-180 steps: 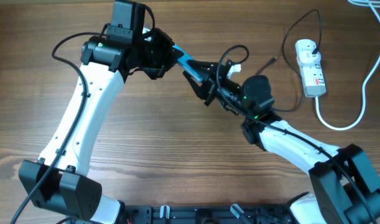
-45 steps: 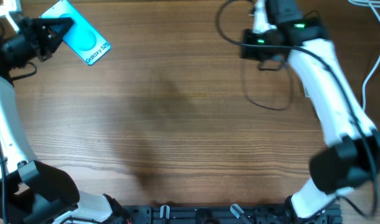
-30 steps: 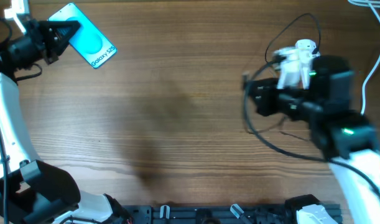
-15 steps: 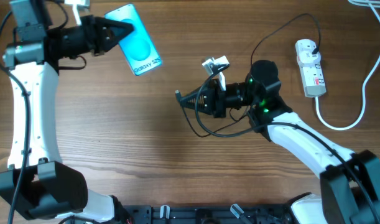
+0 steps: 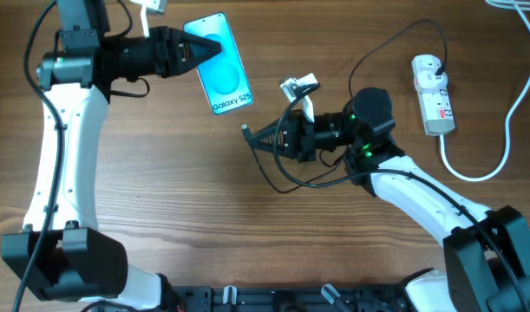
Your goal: Plug charger to phone and switch on socket
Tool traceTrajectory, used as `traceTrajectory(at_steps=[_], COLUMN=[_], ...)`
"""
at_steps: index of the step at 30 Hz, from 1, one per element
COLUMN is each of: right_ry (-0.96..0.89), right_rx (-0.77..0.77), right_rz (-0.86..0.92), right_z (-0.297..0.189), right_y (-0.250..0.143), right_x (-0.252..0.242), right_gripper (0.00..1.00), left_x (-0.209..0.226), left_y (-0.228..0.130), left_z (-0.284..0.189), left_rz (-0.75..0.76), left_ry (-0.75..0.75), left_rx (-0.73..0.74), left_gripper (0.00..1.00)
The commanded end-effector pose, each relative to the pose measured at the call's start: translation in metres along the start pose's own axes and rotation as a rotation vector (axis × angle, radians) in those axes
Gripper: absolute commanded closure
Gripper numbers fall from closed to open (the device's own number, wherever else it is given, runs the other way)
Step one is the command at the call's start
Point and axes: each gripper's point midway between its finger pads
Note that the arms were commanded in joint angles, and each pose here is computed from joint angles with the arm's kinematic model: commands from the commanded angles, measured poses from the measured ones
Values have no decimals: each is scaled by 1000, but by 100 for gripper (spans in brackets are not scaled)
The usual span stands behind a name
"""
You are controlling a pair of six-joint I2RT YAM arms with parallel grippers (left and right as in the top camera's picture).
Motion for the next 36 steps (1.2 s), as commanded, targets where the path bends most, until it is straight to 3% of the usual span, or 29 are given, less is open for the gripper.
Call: traceTrajectory(at_steps=[1, 36], right_ry=[-10, -36], right_rx=[-23, -80], right_rz=[5, 47], right_z=[3, -9], right_y=[6, 20], right_x=[-2, -7], right_gripper=[95, 96], left_x=[-11, -9], left_y=[-5, -10], left_z=[9, 23], left_rz=[36, 42], left_ry=[-50, -17], left_rx=[32, 53], left_gripper=[96, 96])
Point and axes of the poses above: each gripper's point midway between its finger pads, its own z axis out along the fingers, its own x axis along the line the jaws close on, y = z × x, and after that the axes turned 1 degree about -z, right-handed
